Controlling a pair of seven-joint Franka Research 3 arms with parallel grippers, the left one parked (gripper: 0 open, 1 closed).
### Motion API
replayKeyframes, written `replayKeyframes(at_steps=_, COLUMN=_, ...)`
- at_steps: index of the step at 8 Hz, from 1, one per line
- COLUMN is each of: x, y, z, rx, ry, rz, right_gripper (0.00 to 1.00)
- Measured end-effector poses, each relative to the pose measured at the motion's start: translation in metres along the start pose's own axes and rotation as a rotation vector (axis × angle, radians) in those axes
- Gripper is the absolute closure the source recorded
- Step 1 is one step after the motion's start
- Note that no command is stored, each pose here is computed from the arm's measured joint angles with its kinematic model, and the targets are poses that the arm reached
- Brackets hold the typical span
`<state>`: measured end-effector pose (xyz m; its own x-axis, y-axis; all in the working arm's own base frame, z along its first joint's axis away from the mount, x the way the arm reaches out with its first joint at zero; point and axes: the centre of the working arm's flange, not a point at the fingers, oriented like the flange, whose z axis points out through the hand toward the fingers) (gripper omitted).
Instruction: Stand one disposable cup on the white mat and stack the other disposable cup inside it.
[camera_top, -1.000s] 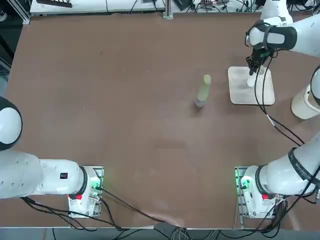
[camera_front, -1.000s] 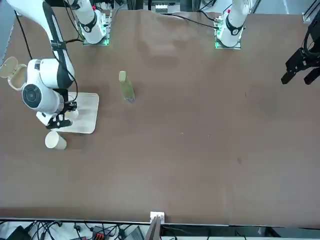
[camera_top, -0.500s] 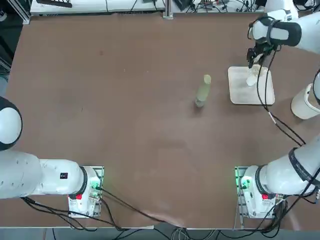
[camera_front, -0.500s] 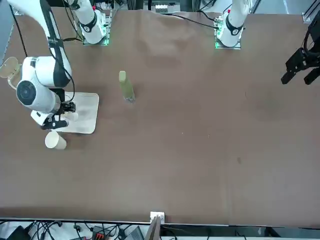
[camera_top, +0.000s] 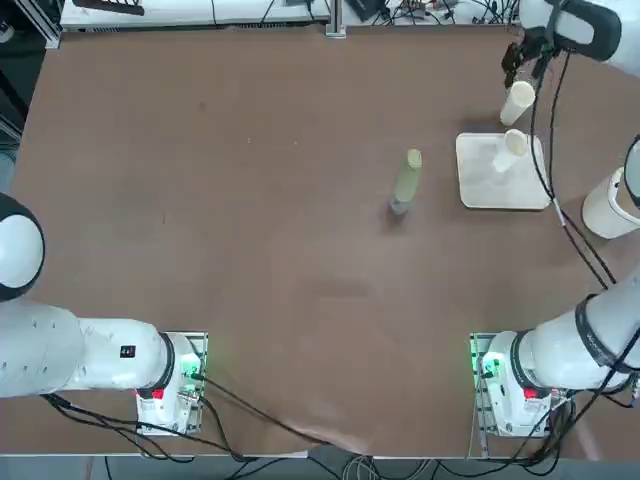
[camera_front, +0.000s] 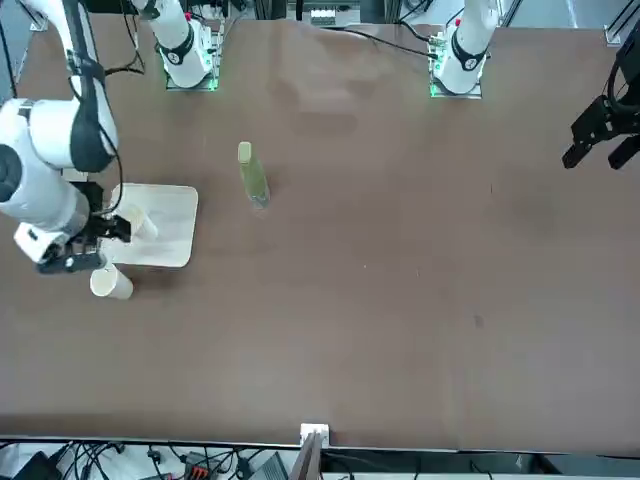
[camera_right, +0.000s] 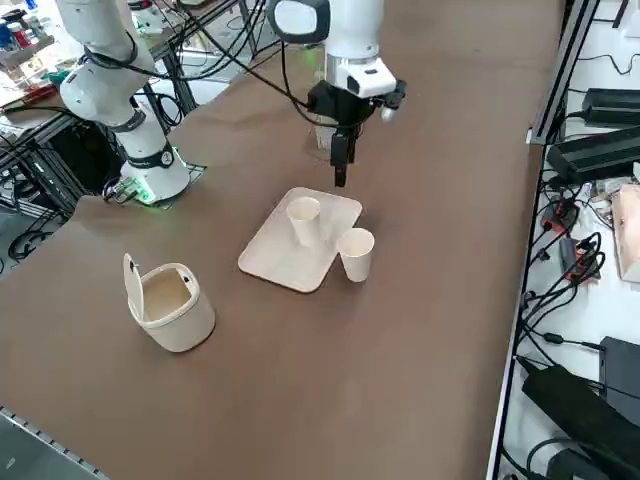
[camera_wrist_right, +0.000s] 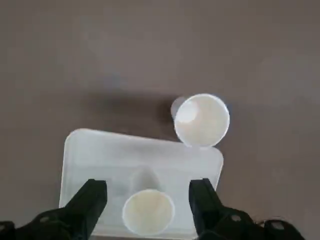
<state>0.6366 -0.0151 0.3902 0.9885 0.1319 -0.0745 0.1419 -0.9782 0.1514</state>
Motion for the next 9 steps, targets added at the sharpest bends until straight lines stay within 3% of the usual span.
replayKeyframes(at_steps=3, x=0.031, y=0.017, z=0.056, rx=-0.001, ry=-0.023, rz=0.023, right_gripper=0.01)
replayKeyframes(at_steps=6, x=0.041, y=0.026, z=0.094, rx=-0.001, ry=-0.016, rz=0.035, right_gripper=0.04)
replayKeyframes(at_steps=8, x=0.040, y=0.029, z=0.110, rx=0.003, ry=-0.037, rz=0.039, right_gripper=0.15)
replayKeyframes(at_steps=9, x=0.039, y=0.033, z=0.118, rx=0.005, ry=-0.049, rz=0.045, right_gripper=0.37)
